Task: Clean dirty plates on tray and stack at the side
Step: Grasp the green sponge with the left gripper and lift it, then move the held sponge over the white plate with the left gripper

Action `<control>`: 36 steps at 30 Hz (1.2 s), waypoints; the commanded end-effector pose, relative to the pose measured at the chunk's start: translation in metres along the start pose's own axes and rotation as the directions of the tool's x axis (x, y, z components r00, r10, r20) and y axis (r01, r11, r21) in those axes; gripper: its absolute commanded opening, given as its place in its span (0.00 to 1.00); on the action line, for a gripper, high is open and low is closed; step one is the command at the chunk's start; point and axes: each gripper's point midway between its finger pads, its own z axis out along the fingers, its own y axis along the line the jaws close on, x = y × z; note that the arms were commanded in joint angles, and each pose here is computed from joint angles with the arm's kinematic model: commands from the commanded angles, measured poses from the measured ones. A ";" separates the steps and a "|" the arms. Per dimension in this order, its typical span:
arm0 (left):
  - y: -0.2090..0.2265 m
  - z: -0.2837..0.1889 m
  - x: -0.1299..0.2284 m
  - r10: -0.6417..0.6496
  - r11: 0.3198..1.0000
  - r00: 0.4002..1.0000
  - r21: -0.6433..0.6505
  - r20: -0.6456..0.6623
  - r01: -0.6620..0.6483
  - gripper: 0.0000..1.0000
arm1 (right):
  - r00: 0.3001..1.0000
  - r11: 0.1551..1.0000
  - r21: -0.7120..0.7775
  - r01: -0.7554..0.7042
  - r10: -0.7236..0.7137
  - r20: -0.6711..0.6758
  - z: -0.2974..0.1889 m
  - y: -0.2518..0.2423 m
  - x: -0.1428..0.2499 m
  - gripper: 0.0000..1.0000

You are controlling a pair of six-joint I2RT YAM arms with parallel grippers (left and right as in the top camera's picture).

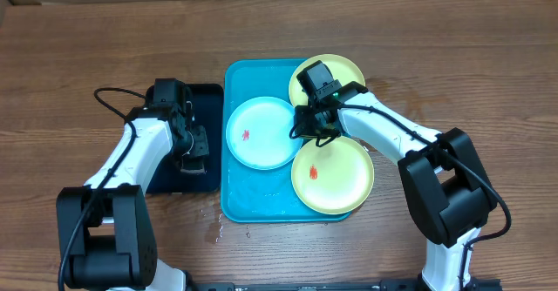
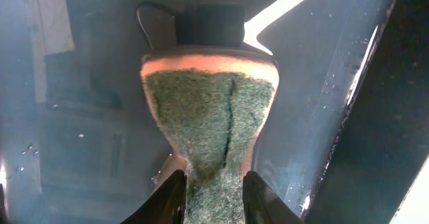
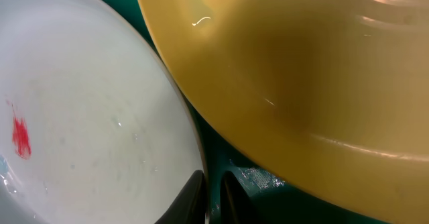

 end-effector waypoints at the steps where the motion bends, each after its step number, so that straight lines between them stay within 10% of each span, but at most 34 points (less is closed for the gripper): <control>1: -0.004 0.008 0.005 0.049 0.999 0.998 0.018 -0.028 -0.049 0.29 | 1.000 1.000 0.023 -0.007 0.007 0.000 0.004 -0.007 0.002 0.10; 10: -0.003 0.015 0.006 0.050 0.999 0.998 0.014 -0.045 -0.050 0.04 | 1.000 1.000 0.021 -0.007 0.007 0.003 0.004 -0.006 0.001 0.10; 36: -0.007 -0.110 -0.068 0.026 0.999 0.941 -0.027 0.337 -0.018 0.04 | 0.999 1.000 0.005 -0.031 0.031 -0.007 0.004 -0.003 0.003 0.19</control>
